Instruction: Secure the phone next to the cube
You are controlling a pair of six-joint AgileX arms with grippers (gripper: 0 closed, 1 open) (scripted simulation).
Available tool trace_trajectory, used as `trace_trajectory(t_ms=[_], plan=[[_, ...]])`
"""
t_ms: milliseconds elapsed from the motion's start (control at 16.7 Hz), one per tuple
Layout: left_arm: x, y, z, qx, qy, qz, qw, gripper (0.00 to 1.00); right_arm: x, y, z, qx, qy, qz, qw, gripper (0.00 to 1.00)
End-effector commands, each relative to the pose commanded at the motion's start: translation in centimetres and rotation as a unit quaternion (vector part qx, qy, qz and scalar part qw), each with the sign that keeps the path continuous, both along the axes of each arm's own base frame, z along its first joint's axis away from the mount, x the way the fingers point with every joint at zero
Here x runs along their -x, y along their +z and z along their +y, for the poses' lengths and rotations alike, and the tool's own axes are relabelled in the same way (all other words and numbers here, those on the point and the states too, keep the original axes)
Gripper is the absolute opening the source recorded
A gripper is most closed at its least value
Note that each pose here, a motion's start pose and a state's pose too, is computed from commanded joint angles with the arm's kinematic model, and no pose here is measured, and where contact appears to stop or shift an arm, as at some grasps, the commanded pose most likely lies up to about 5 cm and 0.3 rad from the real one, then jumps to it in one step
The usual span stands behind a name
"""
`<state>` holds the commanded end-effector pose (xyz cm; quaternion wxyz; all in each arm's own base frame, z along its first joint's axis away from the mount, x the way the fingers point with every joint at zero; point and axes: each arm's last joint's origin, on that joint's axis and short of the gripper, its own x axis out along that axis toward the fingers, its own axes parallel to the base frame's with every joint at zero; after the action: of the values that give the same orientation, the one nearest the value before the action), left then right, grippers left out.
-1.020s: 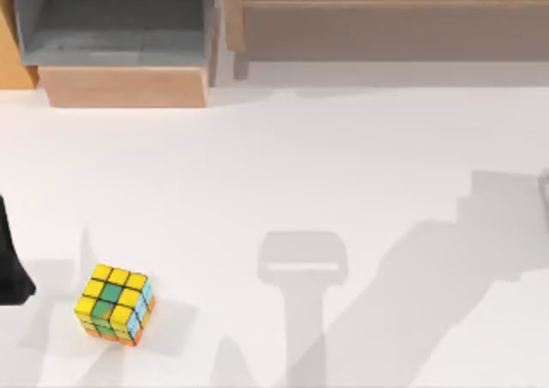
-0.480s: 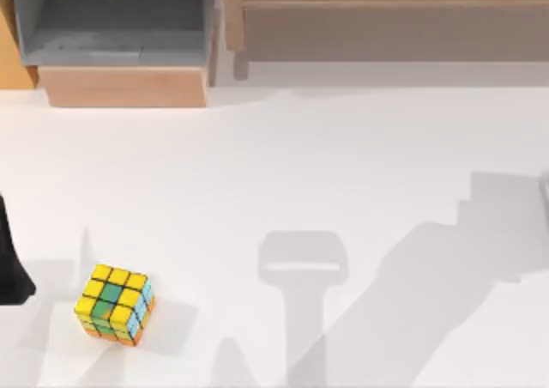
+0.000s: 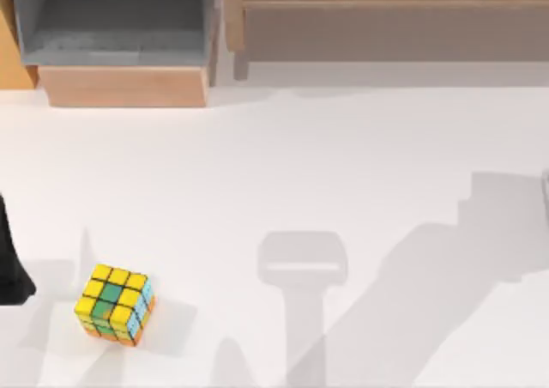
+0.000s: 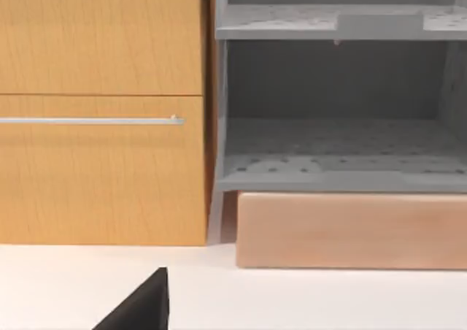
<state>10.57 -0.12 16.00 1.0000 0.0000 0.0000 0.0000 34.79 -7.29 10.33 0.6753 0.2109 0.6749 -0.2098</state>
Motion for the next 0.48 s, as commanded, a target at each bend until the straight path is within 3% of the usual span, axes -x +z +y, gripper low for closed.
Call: trace_trajectory(t_ms=[120, 480], plan=[[0.0, 0.0, 0.0, 0.0, 0.0, 0.0, 1.0, 1.0, 0.0, 0.0, 0.0, 0.0, 0.0, 0.0, 1.0, 0.02], [0.0, 0.0, 0.0, 0.0, 0.0, 0.0, 1.0, 1.0, 0.0, 0.0, 0.0, 0.0, 0.0, 0.0, 1.0, 0.0]])
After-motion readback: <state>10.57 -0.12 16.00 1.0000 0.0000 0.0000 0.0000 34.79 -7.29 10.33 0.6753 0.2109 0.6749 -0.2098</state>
